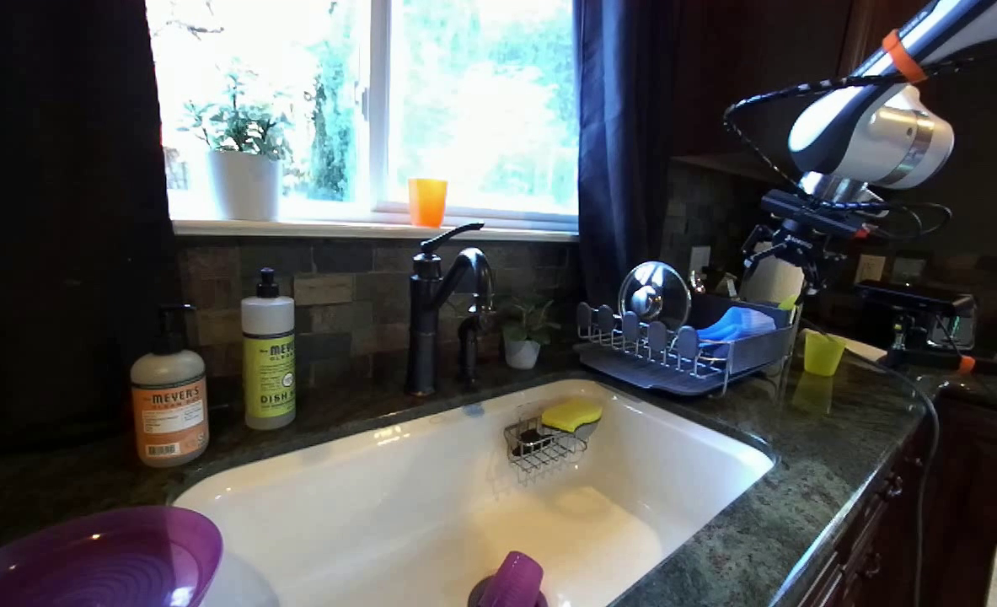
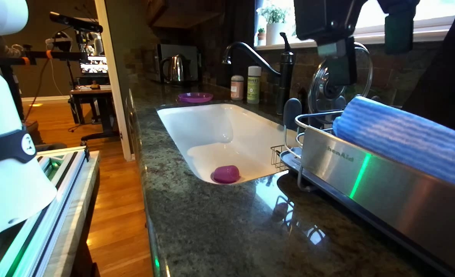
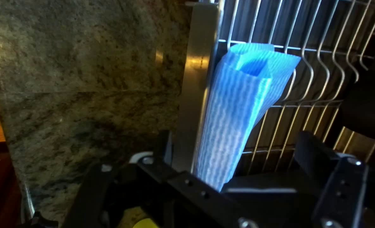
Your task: Put the towel on the counter
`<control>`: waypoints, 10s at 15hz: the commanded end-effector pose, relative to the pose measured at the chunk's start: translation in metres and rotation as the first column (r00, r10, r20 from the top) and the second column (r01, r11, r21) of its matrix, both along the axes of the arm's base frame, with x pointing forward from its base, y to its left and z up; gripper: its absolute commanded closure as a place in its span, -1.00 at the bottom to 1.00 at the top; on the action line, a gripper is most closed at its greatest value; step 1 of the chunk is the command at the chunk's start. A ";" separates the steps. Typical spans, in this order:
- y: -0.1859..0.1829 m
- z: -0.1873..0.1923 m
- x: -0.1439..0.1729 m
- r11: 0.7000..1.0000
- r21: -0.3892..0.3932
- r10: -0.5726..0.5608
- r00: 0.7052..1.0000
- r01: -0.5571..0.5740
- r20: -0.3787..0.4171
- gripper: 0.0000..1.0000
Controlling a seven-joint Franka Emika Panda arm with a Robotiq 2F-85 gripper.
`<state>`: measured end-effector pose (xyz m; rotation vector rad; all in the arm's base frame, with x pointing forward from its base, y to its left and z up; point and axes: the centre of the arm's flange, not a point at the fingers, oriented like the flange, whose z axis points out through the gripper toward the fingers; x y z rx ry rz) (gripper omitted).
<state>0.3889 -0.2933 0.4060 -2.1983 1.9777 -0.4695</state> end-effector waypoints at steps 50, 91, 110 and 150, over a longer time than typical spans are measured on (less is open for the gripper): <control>0.110 -0.132 -0.072 0.940 -0.191 -0.326 0.909 0.283 -0.260 0.99; 0.065 -0.043 -0.120 0.996 0.059 -0.051 0.947 0.074 -0.318 -1.00; 0.041 -0.113 -0.077 0.990 0.031 -0.126 0.973 0.134 -0.193 -0.66; 0.056 -0.187 -0.059 0.978 0.180 -0.049 0.953 0.106 -0.298 -1.00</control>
